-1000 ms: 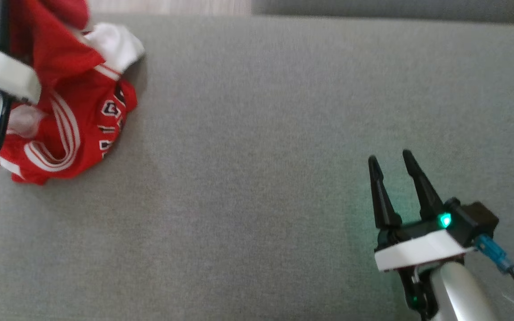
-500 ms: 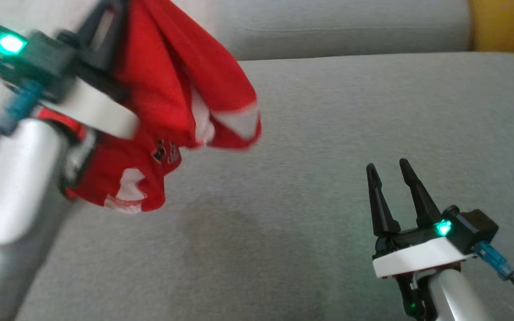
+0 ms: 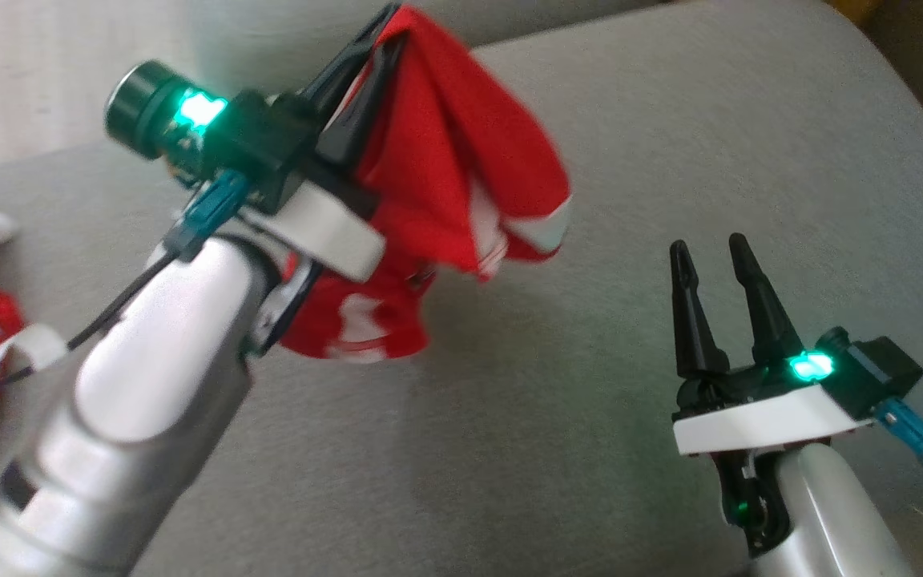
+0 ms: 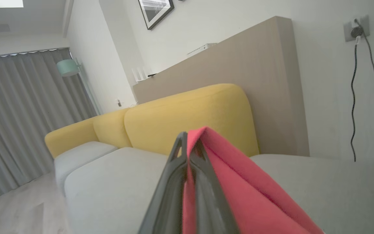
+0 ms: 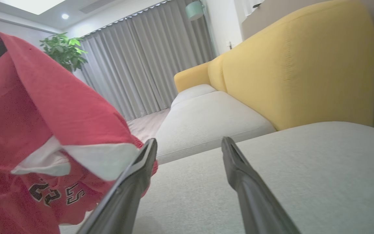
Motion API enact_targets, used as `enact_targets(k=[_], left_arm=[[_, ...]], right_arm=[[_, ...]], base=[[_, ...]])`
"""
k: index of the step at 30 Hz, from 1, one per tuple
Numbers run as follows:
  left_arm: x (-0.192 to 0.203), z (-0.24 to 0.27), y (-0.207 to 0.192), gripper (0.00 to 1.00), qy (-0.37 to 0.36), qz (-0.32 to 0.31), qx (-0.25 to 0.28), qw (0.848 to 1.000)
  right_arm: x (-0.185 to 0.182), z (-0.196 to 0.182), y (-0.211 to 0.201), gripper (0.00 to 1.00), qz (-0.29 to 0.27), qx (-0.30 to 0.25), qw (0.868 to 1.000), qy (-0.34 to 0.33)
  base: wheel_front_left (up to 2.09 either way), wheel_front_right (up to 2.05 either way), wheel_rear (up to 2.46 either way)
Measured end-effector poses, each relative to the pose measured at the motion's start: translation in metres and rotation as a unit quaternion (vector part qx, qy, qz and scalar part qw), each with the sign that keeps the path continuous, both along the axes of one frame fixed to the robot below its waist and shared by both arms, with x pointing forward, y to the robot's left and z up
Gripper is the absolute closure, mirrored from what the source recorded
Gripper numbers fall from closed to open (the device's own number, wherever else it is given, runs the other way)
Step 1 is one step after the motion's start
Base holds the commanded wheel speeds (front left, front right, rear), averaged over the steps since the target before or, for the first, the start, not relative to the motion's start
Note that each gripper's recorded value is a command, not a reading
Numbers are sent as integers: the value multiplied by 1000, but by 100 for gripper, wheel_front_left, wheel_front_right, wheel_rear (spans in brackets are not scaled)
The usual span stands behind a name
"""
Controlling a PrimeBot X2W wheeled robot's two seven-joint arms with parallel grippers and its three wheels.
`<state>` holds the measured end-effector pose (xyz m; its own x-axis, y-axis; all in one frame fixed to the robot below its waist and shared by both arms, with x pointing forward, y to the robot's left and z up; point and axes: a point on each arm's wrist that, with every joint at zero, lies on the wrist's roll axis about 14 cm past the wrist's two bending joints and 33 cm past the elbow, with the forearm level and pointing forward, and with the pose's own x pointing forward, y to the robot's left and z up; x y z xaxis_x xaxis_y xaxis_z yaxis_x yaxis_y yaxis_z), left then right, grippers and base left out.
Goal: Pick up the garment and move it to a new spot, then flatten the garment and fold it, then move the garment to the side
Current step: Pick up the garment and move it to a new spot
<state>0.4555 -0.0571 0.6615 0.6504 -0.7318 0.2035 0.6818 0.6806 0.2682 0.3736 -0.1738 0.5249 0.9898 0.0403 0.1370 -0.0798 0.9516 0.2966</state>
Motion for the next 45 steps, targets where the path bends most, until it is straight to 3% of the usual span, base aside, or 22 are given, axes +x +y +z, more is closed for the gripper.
enact_targets(k=[1,2,3,9,15,21,27,34,38,39,45], left_arm=[[3,-1,-10,100,4,-8,-8,1000],[6,-1,-19,66,7,-12,-20,1000],[9,-3,-28,0,11,-18,-27,999],[35,-35,-44,0,32,-22,-6,999],[56,-49,3,0,38,37,2,999],[42,-79,39,0,72,67,25,995],[30,-86,38,0,78,49,50,994],[9,-122,15,0,114,-8,129,985],[-15,-166,13,0,173,-36,213,961],[-28,-188,20,0,210,-42,244,946],[-66,-217,41,0,271,-71,305,910]], right_arm=[[-1,-1,-5,0,-8,0,1000,2],[-2,-2,-10,0,-16,1,1000,4],[-4,-4,-14,0,-21,0,1000,8],[-6,-11,-33,0,-52,9,998,20],[4,-14,-18,0,-27,7,999,22],[16,-12,5,0,9,-1,1000,15],[20,-9,21,0,33,3,999,10],[16,-9,23,0,35,8,999,12],[14,-7,19,0,29,13,999,9],[13,-5,18,0,28,14,999,7],[12,-4,21,0,32,18,999,4]], base=[[0,0,0],[0,0,0],[0,0,0],[0,0,0],[0,0,0],[0,0,0],[0,0,0],[0,0,0],[0,0,0],[0,0,0],[0,0,0]])
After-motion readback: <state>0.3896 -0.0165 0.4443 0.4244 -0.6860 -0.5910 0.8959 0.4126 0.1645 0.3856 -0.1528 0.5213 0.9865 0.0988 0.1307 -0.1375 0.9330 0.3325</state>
